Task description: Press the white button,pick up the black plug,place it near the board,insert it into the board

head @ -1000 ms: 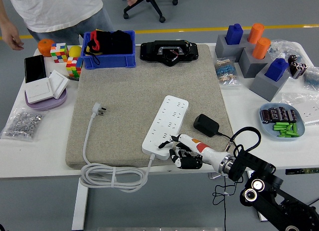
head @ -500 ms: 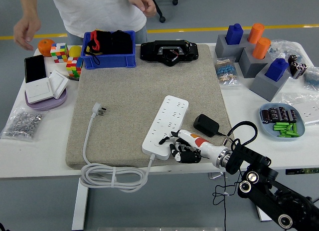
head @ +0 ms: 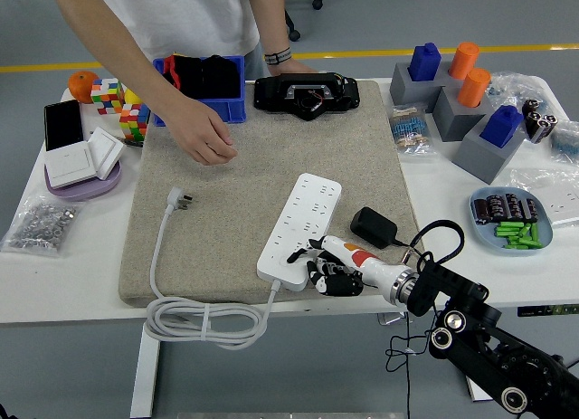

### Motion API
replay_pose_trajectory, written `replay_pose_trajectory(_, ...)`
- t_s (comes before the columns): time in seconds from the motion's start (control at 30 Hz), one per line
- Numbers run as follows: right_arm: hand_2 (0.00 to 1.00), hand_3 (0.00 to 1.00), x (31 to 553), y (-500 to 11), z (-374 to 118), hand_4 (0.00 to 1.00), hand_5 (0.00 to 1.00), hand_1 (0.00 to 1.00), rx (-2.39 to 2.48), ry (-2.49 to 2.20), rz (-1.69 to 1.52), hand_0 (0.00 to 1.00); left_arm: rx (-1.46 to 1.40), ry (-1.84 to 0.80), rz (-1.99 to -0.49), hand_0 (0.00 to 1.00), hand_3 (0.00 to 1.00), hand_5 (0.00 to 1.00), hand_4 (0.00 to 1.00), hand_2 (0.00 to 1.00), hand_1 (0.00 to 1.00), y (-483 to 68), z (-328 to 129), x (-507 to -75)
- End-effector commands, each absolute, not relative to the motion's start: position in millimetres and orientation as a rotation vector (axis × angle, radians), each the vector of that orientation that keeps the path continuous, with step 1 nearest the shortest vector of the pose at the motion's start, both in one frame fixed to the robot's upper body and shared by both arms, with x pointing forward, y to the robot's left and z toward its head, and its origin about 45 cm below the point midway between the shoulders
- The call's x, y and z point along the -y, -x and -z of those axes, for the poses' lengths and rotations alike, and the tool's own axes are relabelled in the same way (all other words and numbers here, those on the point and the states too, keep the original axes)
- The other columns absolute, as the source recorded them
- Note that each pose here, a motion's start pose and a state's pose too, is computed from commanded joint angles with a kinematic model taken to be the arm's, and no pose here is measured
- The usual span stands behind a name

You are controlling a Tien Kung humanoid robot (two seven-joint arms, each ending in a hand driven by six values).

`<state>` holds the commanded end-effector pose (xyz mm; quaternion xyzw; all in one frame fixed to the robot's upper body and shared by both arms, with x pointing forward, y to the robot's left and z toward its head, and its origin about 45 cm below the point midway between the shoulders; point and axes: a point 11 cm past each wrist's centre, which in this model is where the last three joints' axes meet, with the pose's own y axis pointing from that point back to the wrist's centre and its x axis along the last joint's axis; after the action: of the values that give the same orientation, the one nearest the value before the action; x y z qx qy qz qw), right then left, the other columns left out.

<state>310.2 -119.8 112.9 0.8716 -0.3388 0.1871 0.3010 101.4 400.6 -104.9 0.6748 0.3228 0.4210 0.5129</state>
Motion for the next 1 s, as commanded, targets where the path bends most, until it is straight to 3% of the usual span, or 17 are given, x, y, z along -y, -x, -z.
replay_pose_trajectory(1.0,0.052,0.693,104.9,-305.3,-133.4,0.245,0.002,0.002,0.866,-2.346,-0.577,0.002,-0.789,-1.620,-1.019,0.690,0.639,0.202,0.560,0.612,0.636,-98.4,105.6,-400.5)
